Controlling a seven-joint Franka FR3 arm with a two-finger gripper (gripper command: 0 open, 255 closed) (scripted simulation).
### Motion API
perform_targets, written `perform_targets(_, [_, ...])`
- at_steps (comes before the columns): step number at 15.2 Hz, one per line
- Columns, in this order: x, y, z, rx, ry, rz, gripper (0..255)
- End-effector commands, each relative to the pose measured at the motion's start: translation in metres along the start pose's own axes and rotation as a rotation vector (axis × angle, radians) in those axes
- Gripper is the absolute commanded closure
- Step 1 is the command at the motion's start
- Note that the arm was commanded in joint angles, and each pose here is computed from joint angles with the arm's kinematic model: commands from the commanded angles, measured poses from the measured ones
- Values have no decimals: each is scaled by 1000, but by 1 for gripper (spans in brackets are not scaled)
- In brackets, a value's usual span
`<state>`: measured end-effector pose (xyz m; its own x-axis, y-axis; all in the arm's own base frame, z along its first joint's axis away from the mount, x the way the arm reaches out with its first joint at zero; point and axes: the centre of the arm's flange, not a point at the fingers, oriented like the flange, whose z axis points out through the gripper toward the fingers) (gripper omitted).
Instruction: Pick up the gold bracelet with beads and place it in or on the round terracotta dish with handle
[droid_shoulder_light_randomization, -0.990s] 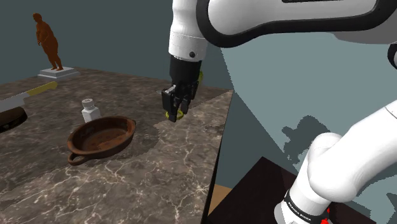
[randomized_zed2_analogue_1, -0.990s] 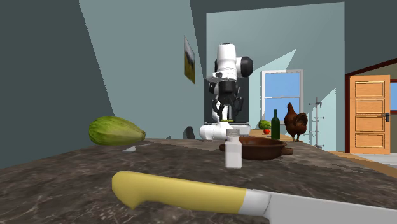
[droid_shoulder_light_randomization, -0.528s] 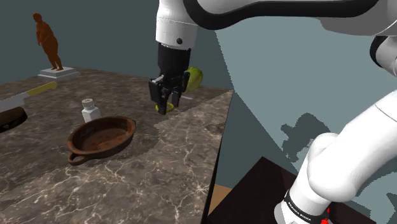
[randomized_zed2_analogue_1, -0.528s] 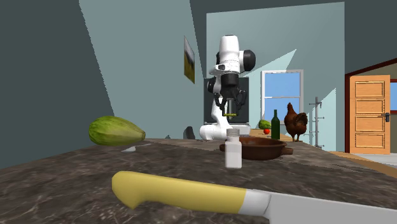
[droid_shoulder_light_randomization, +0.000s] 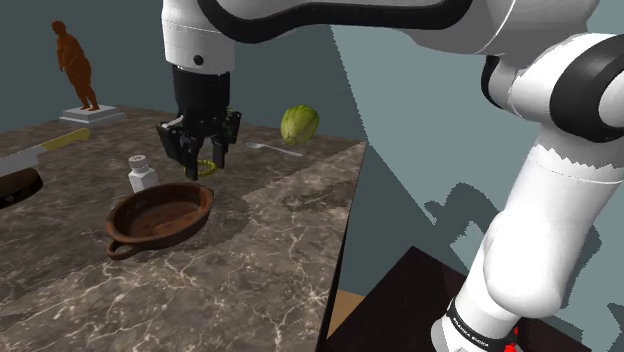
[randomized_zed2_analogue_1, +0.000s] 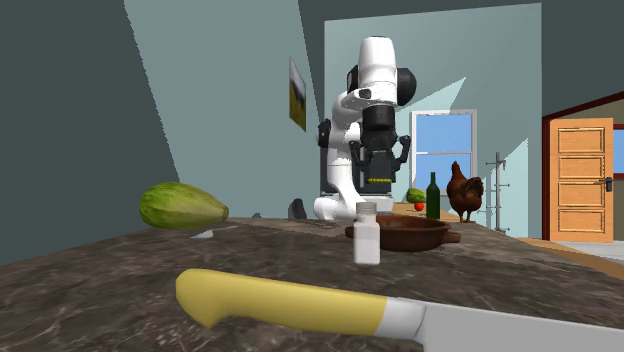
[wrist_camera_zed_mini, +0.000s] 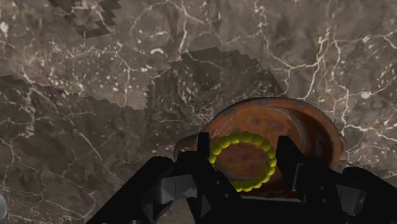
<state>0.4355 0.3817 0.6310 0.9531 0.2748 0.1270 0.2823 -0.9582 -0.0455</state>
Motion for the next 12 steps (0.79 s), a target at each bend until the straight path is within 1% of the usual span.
perform_targets(1, [21,-17,-1,0,0,3,255])
perform_targets(5, [63,-48,4,0,0,3,255])
perform_targets(12, [58,-46,41,0,0,3,255])
